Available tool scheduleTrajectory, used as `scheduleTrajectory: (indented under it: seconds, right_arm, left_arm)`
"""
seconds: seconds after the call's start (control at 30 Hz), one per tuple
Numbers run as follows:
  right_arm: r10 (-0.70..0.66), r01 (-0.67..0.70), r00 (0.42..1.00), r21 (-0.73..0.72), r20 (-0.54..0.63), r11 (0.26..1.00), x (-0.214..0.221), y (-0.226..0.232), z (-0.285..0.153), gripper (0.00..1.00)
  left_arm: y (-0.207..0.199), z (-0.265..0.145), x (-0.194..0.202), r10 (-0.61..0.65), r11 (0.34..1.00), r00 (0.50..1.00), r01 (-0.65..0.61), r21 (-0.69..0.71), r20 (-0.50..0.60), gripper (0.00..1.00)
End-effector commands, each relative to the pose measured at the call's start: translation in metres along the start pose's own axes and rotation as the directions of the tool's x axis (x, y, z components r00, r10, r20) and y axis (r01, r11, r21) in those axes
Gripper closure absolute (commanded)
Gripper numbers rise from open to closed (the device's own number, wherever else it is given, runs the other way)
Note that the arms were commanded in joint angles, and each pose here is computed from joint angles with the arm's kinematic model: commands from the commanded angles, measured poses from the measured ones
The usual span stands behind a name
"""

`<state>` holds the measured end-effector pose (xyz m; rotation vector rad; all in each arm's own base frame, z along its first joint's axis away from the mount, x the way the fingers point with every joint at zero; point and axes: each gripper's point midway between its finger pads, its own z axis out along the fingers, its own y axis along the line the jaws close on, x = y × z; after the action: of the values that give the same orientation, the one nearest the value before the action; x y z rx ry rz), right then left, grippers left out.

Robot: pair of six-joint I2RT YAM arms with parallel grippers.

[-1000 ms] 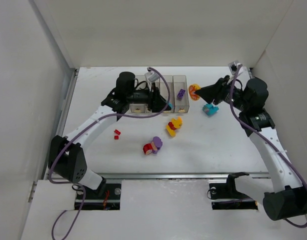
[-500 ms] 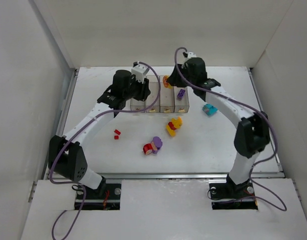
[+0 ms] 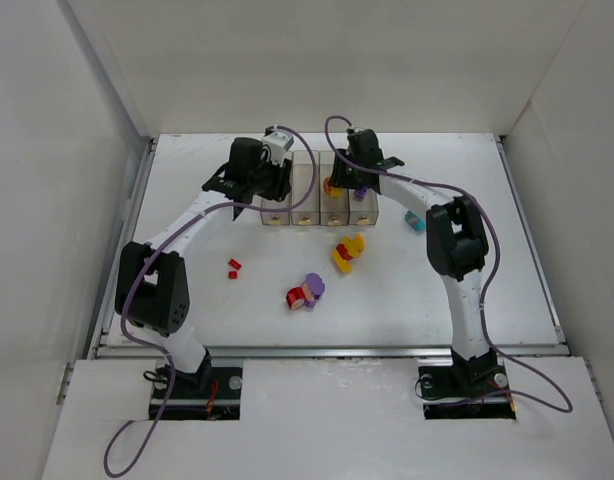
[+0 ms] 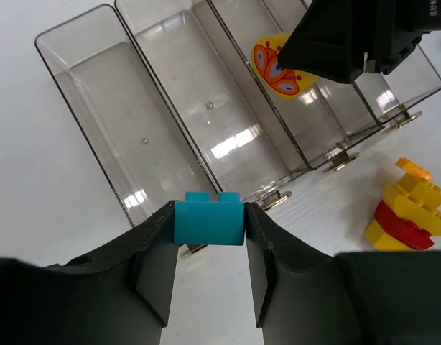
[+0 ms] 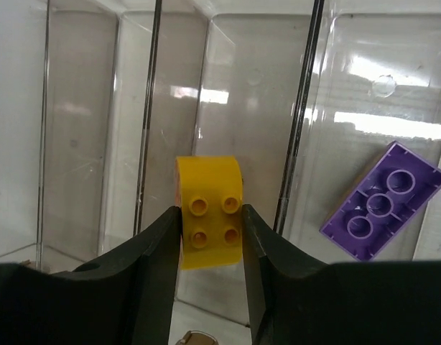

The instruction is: Sort the legos into containers by color

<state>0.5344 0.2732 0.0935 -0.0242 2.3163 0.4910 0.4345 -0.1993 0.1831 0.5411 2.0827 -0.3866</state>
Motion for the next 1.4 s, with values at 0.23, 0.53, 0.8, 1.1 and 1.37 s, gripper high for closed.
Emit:
scheduleTrajectory:
  seconds: [0.23,0.53,0.8,1.1,1.37]
  right_arm:
    - [0.004,0.006,0.993,-0.077,0.122,0.997,-0.056,0.021,-0.031,0.27]
    - [0.078,-0.044,0.956,-0.124,0.285,0.991,-0.125,0.030,-0.113,0.27]
    - [0.094,-0.088,0.937,-0.032,0.335,0.996,-0.130,-0.024,-0.165,0.27]
    - [0.055,-0.055,0.957,-0.009,0.283,0.998,-0.094,-0.033,-0.179,0.27]
    - [0.052,-0.054,0.950,-0.001,0.307,0.999,-0.099,-0.039,-0.193,0.26]
  left_arm:
    - [0.003,0.024,-0.056,0.038,0.999,0.995,-0.041,0.035,0.093,1.00]
    - [-0.012,0.076,-0.060,0.025,0.998,0.998,-0.028,0.050,0.058,1.00]
    - [-0.016,0.115,-0.035,0.043,0.999,0.999,-0.043,0.030,0.004,0.92]
    - [-0.012,0.123,-0.017,0.029,0.999,0.999,-0.029,0.013,-0.035,0.55]
    - [-0.017,0.117,-0.017,0.028,0.999,0.999,-0.027,0.036,-0.043,0.36]
